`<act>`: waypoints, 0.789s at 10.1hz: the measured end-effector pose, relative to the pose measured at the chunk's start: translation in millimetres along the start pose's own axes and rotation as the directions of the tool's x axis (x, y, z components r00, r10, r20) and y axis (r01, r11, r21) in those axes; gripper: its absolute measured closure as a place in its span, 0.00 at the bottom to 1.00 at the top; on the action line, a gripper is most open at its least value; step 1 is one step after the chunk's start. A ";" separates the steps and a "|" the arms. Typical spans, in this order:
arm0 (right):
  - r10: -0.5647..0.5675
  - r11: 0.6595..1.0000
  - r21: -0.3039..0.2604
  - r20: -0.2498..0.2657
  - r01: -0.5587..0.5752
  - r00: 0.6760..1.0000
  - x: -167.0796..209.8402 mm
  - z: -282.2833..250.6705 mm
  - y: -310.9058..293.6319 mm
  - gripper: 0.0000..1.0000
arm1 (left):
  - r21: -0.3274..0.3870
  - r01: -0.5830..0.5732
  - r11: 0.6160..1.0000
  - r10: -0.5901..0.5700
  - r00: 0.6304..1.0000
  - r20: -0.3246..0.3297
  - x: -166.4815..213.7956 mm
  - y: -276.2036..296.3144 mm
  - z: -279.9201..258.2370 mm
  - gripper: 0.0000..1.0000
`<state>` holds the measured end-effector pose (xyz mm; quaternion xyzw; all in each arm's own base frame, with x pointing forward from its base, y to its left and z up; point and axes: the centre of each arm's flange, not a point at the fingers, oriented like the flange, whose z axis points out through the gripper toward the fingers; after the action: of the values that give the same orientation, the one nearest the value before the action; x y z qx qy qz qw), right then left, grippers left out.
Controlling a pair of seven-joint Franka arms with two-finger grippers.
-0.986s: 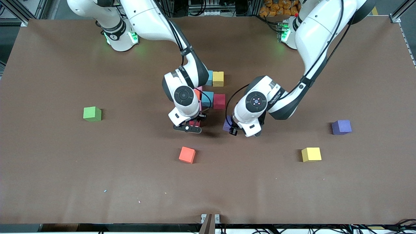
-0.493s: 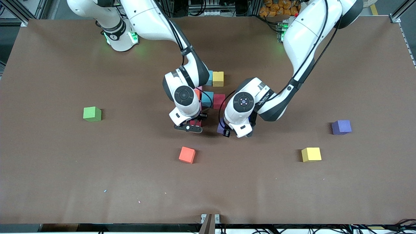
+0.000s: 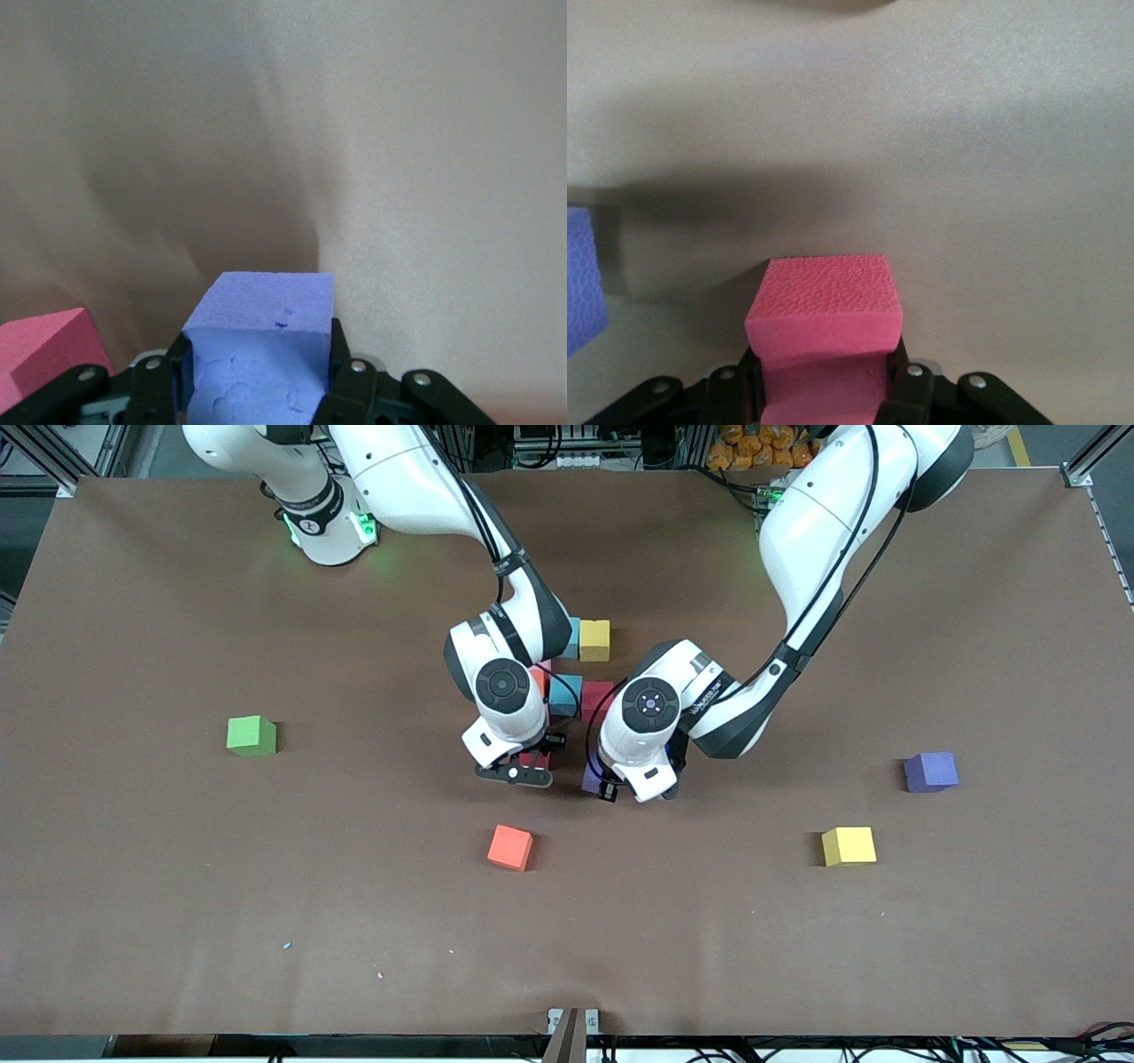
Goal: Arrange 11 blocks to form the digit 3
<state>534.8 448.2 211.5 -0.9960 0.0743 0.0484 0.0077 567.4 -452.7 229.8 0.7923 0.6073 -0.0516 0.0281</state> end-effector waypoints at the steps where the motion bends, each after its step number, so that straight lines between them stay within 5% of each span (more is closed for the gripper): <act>1: 0.001 1.000 -0.001 0.002 -0.001 1.000 0.5 0.0 0.6 0.47 | 0.000 -0.001 1.000 0.001 1.000 0.000 -1.5 -0.5 0.2 0.42; 8: 0.011 1.000 -0.004 0.008 -0.011 1.000 5.4 -0.4 5.5 0.47 | -0.001 0.052 0.999 -0.052 0.999 0.001 -14.6 -5.2 0.3 0.42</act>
<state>539.3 441.9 211.4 -0.9954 0.0794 0.0526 0.0060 558.6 -465.4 231.3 0.7762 0.6277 -0.0523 0.0274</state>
